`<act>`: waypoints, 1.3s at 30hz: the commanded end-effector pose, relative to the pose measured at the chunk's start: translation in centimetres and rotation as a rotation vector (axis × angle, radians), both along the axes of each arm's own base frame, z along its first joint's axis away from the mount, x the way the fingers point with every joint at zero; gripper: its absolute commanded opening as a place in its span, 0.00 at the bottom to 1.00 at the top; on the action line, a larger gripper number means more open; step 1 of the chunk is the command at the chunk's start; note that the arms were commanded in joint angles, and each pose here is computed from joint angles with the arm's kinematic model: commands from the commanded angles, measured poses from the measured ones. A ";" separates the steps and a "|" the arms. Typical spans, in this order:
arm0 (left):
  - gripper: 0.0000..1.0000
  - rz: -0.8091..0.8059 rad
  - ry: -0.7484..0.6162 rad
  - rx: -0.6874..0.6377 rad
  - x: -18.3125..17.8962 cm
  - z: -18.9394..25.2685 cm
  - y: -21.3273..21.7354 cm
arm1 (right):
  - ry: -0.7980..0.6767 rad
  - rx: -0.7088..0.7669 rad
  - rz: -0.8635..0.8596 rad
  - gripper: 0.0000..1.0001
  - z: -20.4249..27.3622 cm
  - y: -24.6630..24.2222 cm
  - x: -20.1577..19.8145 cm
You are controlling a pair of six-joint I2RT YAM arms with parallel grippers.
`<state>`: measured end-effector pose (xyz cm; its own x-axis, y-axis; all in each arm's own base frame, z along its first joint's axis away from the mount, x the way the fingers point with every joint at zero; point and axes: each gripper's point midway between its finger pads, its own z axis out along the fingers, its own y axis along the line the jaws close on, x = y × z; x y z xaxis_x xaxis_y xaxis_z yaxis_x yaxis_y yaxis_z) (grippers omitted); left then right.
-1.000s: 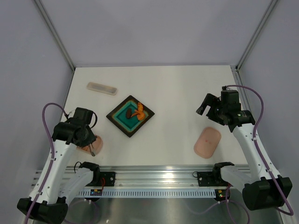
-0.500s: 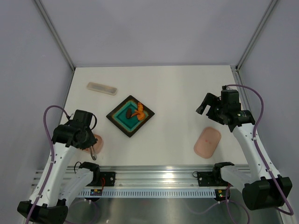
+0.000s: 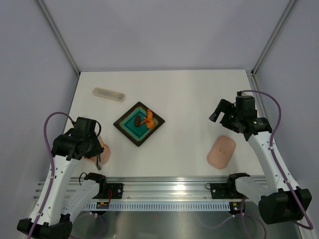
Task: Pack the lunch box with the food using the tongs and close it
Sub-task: Place the fake food in the packing box.
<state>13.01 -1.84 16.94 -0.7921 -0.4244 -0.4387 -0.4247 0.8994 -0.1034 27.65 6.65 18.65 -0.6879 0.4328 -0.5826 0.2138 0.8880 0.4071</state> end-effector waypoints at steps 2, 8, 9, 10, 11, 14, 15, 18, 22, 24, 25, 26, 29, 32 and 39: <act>0.00 -0.030 0.143 0.016 -4.3 0.0 0.6 | -0.042 0.030 0.018 0.99 1.2 0.6 0.7; 0.00 -0.038 0.160 0.024 -4.5 -0.5 0.7 | -0.041 0.032 0.018 0.99 1.2 0.6 0.8; 0.00 -0.035 0.159 0.023 -4.5 -0.5 0.7 | -0.038 0.033 0.020 1.00 1.1 0.7 0.8; 0.00 -0.034 0.157 0.026 -4.6 -0.6 0.8 | -0.038 0.035 0.019 0.99 1.1 0.7 0.9; 0.00 -0.031 0.160 0.026 -4.6 -0.7 0.8 | -0.041 0.036 0.020 0.99 1.1 0.7 0.9; 0.00 -0.012 0.182 0.035 -5.0 -1.5 1.0 | -0.036 0.035 0.024 0.99 1.0 0.8 1.1; 0.00 -0.006 0.191 0.039 -5.2 -1.8 1.1 | -0.038 0.037 0.027 0.99 1.1 0.9 1.2; 0.00 0.034 0.174 0.042 -4.9 -1.5 1.3 | -0.033 0.035 0.028 1.00 1.0 0.9 1.3; 0.00 0.087 0.097 0.098 -3.9 0.0 2.5 | -0.030 0.038 0.031 1.00 0.9 1.0 1.5; 0.00 0.099 0.090 0.121 -3.6 0.5 2.9 | -0.031 0.038 0.031 0.99 0.9 1.0 1.6; 0.00 0.117 0.078 0.137 -3.3 0.8 3.3 | -0.027 0.038 0.031 1.00 0.8 1.0 1.6; 0.00 0.127 0.076 0.143 -3.2 0.8 3.4 | -0.027 0.036 0.031 0.99 0.8 1.0 1.6; 0.00 0.175 0.074 0.172 -2.8 1.0 4.1 | -0.029 0.034 0.031 1.00 0.8 0.9 1.6; 0.00 0.227 0.065 0.195 -2.6 1.3 4.8 | -0.027 0.036 0.031 0.99 0.7 1.0 1.5; 0.00 0.288 0.121 0.206 -3.0 -0.2 5.1 | -0.028 0.033 0.036 1.00 0.5 0.9 1.6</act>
